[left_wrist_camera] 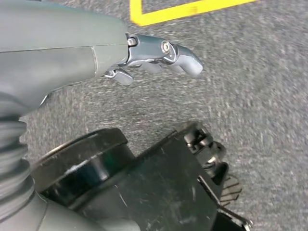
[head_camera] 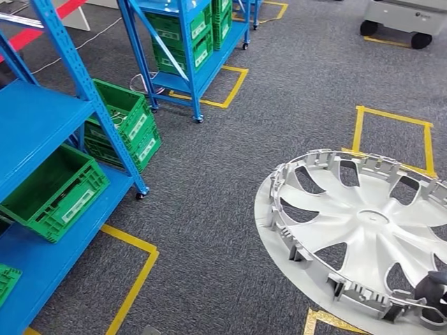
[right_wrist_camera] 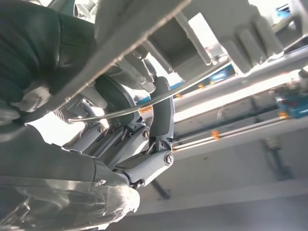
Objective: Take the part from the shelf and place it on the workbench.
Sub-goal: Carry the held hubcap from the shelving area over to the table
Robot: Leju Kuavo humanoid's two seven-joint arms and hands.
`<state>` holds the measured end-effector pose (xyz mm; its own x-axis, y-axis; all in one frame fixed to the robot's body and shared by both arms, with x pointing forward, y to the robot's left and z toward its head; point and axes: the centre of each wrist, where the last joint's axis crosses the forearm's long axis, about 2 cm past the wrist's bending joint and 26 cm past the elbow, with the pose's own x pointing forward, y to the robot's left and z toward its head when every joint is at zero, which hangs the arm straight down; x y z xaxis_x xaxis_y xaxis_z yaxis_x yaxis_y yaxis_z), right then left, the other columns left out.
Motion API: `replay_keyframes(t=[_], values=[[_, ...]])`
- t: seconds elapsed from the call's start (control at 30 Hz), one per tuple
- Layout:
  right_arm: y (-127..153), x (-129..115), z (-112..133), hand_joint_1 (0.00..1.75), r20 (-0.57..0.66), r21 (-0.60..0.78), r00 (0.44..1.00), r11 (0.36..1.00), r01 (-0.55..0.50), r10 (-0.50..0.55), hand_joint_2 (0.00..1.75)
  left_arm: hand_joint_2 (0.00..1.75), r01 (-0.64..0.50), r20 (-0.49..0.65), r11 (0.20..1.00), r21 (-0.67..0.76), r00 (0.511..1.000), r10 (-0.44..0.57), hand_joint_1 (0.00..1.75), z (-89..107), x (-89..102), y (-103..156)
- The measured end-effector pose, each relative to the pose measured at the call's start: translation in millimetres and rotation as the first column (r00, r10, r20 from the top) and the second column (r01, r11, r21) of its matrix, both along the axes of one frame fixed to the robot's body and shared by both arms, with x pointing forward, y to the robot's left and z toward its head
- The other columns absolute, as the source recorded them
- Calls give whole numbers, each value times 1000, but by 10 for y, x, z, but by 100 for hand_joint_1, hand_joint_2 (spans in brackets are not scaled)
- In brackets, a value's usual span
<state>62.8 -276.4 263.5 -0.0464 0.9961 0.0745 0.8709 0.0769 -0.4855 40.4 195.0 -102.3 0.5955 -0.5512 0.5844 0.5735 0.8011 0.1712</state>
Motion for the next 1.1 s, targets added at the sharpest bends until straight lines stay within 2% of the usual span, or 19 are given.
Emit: replay_keyframes(t=[1.1], values=[[-179,34,-61,175,80,-13,995,998,-64,65,175,175,-116,-7,993,-7,993,116,0,-8,-54,15]])
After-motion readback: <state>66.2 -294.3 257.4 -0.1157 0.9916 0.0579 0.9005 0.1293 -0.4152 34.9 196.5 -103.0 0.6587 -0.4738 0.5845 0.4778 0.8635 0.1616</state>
